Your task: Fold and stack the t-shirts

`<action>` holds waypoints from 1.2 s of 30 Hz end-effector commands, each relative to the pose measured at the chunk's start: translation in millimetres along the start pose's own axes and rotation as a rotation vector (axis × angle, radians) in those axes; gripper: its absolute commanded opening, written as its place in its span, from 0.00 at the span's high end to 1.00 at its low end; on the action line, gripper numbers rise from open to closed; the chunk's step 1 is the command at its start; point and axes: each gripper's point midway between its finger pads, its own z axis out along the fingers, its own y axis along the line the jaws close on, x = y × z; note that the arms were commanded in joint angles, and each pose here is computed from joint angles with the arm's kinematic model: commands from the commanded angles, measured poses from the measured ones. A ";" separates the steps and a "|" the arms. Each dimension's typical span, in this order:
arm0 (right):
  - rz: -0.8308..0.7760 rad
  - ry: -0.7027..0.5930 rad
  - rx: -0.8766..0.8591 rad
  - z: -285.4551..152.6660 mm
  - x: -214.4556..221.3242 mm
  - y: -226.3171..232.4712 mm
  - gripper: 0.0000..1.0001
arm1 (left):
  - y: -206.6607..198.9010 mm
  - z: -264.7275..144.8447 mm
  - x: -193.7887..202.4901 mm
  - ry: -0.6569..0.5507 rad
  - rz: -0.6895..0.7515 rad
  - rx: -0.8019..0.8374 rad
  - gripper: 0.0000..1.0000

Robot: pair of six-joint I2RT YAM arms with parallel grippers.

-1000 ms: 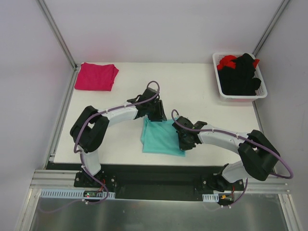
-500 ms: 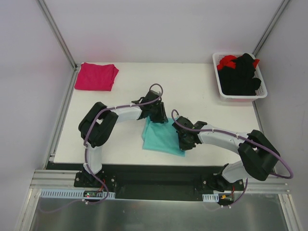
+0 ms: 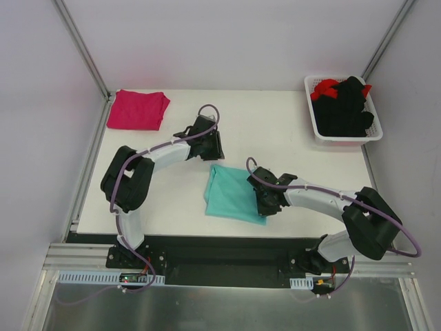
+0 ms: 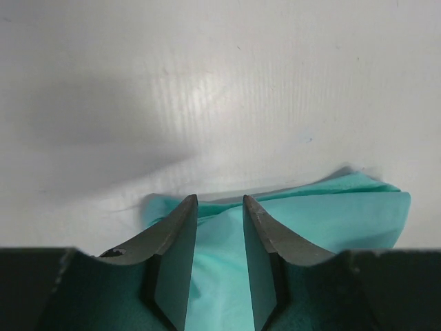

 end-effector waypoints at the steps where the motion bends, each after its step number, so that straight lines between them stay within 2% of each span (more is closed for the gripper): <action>1: -0.017 0.003 0.042 -11.8 3.9 -12.0 0.99 | -4.2 -52.0 -46.0 -0.134 0.073 -0.040 0.67; 5: -0.023 -0.030 0.028 -25.9 -6.8 -7.0 0.99 | 3.2 -83.9 -65.7 -0.193 0.078 -0.074 0.66; 7: -0.031 -0.045 0.022 -36.7 -12.1 -3.6 0.93 | 4.4 -93.2 -74.1 -0.207 0.065 -0.073 0.67; 8: -0.030 -0.069 0.009 -45.8 -22.0 1.2 0.87 | 9.7 -100.1 -81.9 -0.224 0.047 -0.081 0.66; 9: -0.037 -0.060 0.020 -51.0 -21.1 -0.7 0.70 | 14.3 -102.9 -84.3 -0.226 0.034 -0.094 0.67; 11: -0.032 -0.097 0.012 -65.3 -32.3 2.8 0.54 | 17.7 -113.7 -97.4 -0.260 0.011 -0.101 0.65; 12: -0.031 -0.097 0.014 -70.4 -32.1 1.0 0.43 | 33.2 -119.7 -106.8 -0.293 -0.009 -0.160 0.65; 14: -0.024 -0.131 -0.004 -84.6 -36.8 1.8 0.33 | 45.0 -133.4 -123.6 -0.357 -0.021 -0.218 0.64; 15: -0.022 -0.141 -0.008 -91.3 -38.2 1.2 0.29 | 63.2 -142.0 -137.3 -0.412 -0.038 -0.295 0.63; 18: -0.007 -0.182 -0.052 -109.4 -38.1 -0.1 0.26 | 89.8 -160.2 -164.4 -0.502 -0.049 -0.422 0.54; 20: 0.003 -0.200 -0.076 -118.1 -36.1 -0.9 0.24 | 116.3 -170.8 -188.1 -0.575 -0.044 -0.553 0.51; 22: 0.014 -0.220 -0.112 -128.5 -31.8 -2.3 0.23 | 140.3 -171.7 -210.0 -0.626 -0.033 -0.638 0.41; 24: 0.023 -0.239 -0.140 -137.5 -27.7 -4.8 0.22 | 155.0 -168.4 -222.2 -0.640 -0.038 -0.661 0.34; 27: 0.026 -0.237 -0.146 -141.8 -20.6 -10.2 0.21 | 186.0 -160.7 -238.7 -0.646 -0.088 -0.696 0.30; 36: 0.040 -0.263 -0.217 -166.2 -13.1 -10.8 0.19 | 253.0 -131.3 -285.6 -0.640 -0.153 -0.707 0.23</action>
